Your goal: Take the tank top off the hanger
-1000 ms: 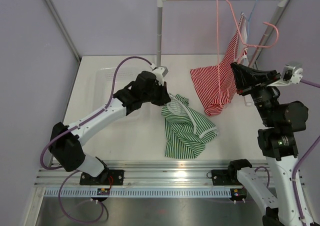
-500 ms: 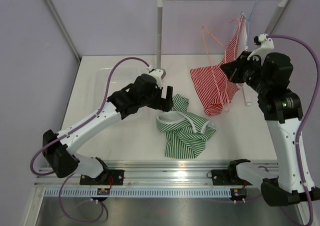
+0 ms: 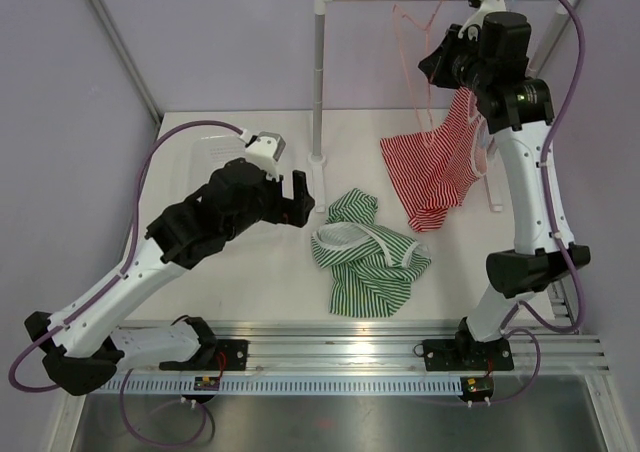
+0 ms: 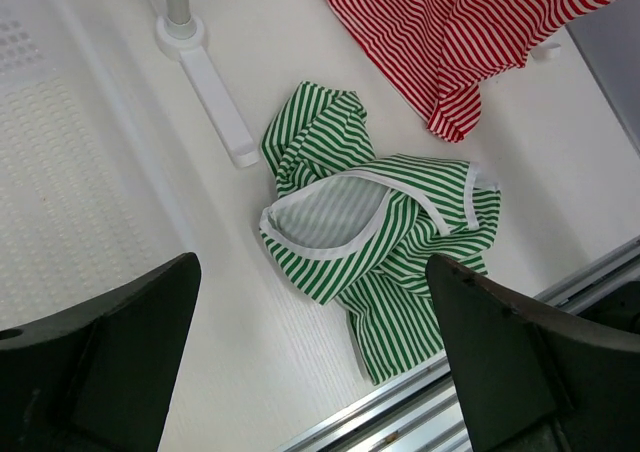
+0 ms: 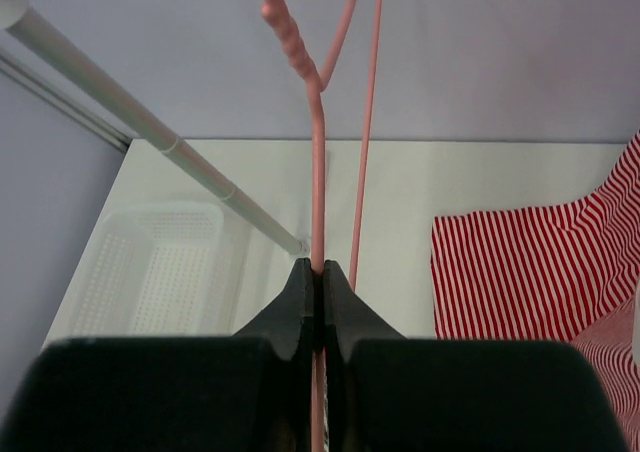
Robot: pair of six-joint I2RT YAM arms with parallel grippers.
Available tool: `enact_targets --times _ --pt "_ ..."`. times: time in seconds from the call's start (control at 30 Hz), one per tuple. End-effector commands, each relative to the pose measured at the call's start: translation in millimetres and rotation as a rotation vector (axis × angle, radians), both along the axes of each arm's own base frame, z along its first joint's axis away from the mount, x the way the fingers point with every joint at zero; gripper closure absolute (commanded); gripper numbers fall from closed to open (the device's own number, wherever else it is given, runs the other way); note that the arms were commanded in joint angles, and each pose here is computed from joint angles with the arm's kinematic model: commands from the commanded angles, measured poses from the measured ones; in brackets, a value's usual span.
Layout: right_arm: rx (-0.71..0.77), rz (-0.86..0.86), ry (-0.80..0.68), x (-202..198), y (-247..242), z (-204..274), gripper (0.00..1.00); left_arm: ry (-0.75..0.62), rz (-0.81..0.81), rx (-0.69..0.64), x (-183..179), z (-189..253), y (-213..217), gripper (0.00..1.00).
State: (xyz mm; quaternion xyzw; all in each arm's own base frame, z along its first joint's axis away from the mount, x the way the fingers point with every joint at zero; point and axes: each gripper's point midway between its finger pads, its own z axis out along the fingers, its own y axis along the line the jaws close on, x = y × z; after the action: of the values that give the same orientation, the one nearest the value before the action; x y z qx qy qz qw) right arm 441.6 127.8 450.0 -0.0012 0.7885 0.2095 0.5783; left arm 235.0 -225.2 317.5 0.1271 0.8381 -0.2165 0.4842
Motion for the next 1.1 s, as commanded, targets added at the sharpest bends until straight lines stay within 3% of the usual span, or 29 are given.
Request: enact_targets --times 0.0,0.33,0.4,0.5,0.6,0.67,0.87,1.07 --pt "-0.040 -0.027 -0.011 25 2 3 1.00 0.000 0.032 0.028 0 -7 5 0.01" --pt "-0.077 -0.037 0.016 40 9 -11 0.98 0.008 0.012 0.058 -3 -22 -6 0.01" --pt "-0.067 -0.029 -0.009 38 11 -7 0.87 0.009 0.004 0.058 -2 -25 -9 0.01" --pt "-0.070 -0.030 -0.016 28 8 -3 0.63 0.006 -0.017 0.051 0 -28 -21 0.01" --pt "-0.073 -0.031 -0.037 18 5 9 0.57 -0.010 -0.052 0.035 1 -31 -37 0.01" --pt "-0.074 -0.029 -0.042 11 3 15 0.37 -0.003 -0.088 0.043 0 -44 -49 0.01" --pt "-0.072 -0.021 -0.101 -38 -8 44 0.00 -0.013 -0.171 0.029 5 -67 -85 0.01" --pt "-0.065 -0.070 -0.151 -111 -33 50 0.00 0.031 -0.193 0.109 19 -108 -113 0.01"
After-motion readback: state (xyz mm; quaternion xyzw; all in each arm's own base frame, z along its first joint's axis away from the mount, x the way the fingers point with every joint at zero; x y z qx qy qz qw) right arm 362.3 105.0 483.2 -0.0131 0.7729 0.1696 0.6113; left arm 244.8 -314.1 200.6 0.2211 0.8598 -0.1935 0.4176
